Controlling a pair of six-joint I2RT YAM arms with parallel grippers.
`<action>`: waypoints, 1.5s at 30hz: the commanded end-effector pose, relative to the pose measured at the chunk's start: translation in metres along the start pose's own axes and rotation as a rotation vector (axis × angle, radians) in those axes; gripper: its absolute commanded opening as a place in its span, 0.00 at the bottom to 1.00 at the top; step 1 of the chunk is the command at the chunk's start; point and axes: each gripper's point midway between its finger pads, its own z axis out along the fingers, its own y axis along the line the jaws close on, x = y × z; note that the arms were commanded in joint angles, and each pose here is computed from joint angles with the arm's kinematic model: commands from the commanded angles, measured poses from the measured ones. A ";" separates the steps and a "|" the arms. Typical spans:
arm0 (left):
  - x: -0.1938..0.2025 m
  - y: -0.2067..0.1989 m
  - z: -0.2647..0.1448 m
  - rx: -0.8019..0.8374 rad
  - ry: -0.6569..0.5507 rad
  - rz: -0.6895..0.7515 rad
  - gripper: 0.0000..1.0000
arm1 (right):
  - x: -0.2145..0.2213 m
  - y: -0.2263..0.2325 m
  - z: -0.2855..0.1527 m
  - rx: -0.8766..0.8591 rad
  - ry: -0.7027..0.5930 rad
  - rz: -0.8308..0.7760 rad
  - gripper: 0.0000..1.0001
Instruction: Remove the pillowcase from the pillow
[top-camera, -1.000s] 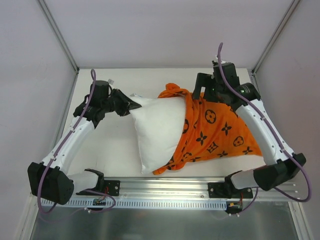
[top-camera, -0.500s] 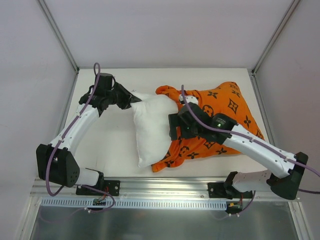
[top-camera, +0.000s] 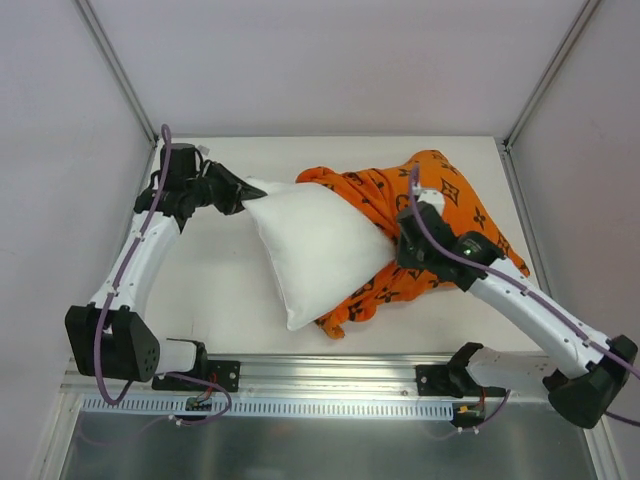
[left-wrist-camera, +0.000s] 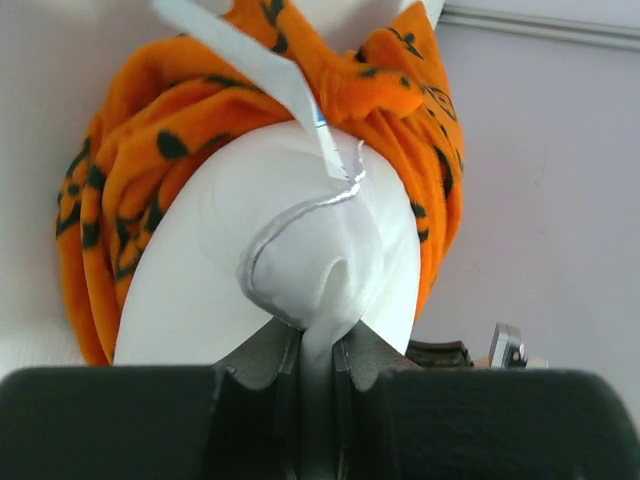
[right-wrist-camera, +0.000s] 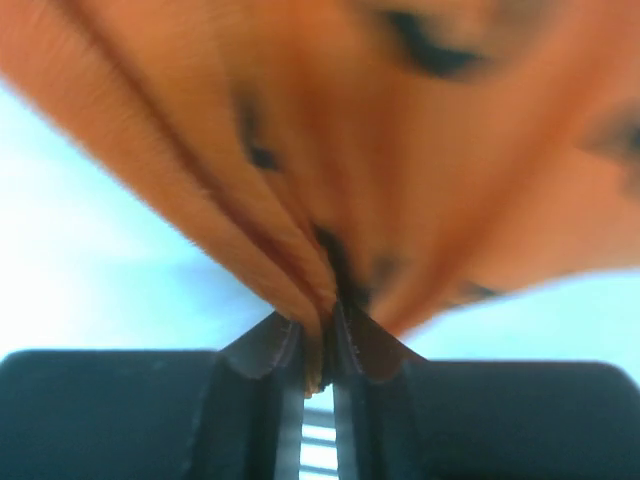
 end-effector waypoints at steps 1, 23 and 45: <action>-0.026 -0.055 -0.042 0.177 -0.106 0.106 0.00 | -0.015 -0.075 -0.012 0.190 -0.050 0.020 0.13; -0.002 -0.015 -0.042 0.004 -0.048 0.519 0.99 | -0.041 0.002 0.032 -0.071 0.049 0.113 0.01; 0.181 0.132 0.004 -0.136 0.331 0.670 0.99 | -0.055 0.023 0.034 -0.134 0.064 0.115 0.01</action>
